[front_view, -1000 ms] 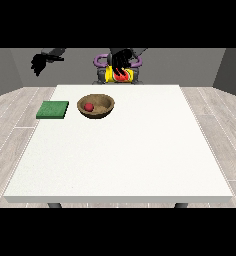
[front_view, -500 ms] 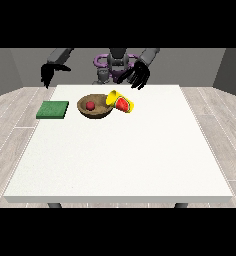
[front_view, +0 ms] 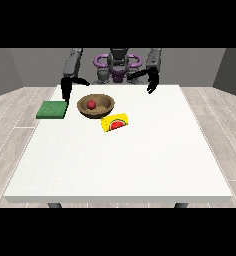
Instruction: Pick the cup and pour the ball into the bowl, then pick the bowl and place it on the pad
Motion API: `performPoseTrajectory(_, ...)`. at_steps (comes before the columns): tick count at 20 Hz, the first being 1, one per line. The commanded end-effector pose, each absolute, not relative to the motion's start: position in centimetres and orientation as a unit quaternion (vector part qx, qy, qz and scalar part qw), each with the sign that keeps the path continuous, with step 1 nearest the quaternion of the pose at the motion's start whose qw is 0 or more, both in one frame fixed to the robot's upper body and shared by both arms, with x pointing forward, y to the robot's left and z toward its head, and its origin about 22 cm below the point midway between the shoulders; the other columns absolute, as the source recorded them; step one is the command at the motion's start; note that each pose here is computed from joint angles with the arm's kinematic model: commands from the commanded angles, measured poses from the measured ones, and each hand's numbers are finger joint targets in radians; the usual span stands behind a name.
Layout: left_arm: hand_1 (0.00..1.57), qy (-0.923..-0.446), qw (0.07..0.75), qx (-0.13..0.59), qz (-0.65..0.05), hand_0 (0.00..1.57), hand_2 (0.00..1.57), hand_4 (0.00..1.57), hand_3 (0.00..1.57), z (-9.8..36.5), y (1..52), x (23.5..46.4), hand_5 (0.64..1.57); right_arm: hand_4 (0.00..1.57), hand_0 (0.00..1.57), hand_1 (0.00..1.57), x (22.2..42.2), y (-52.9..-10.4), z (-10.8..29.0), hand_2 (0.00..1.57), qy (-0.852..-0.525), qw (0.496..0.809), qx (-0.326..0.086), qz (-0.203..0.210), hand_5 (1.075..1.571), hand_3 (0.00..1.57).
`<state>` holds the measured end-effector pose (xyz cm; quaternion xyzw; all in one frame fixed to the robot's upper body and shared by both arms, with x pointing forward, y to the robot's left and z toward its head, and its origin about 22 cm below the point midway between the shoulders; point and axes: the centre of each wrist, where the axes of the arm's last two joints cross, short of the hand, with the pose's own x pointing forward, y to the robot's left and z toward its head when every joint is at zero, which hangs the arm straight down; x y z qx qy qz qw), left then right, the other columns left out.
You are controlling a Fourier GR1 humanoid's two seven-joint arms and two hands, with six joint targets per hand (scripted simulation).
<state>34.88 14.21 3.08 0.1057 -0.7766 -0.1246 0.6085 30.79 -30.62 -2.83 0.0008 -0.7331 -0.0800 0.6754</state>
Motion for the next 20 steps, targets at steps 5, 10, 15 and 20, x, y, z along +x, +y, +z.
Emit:
performPoseTrajectory(5,0.0,-0.8,0.589,0.041,-0.102,0.0,0.0,0.0,0.0,0.7,18.8,33.4,1.564,0.31,0.0,0.0,32.8,-26.5,-3.8,0.0,-0.722,0.684,-0.016,-0.105,1.568,0.0)
performPoseTrajectory(10,0.0,-0.797,0.591,0.038,-0.119,0.0,0.0,0.0,0.0,2.5,20.3,32.9,1.564,0.24,0.0,0.0,32.2,-29.3,-6.5,0.0,-0.719,0.682,-0.031,-0.13,1.566,0.0)
performPoseTrajectory(15,0.0,-0.813,0.57,0.05,-0.109,0.0,0.0,0.0,0.0,4.2,21.2,33.5,1.565,0.16,0.0,0.0,34.5,-29.7,-5.2,0.0,-0.725,0.678,-0.017,-0.118,1.563,0.0)
performPoseTrajectory(20,0.0,-0.827,0.549,0.058,-0.107,0.0,0.0,0.0,0.0,6.5,23.2,34.3,1.566,0.13,0.0,0.0,33.1,-28.0,-7.9,0.0,-0.736,0.67,-0.008,-0.1,1.562,0.0)
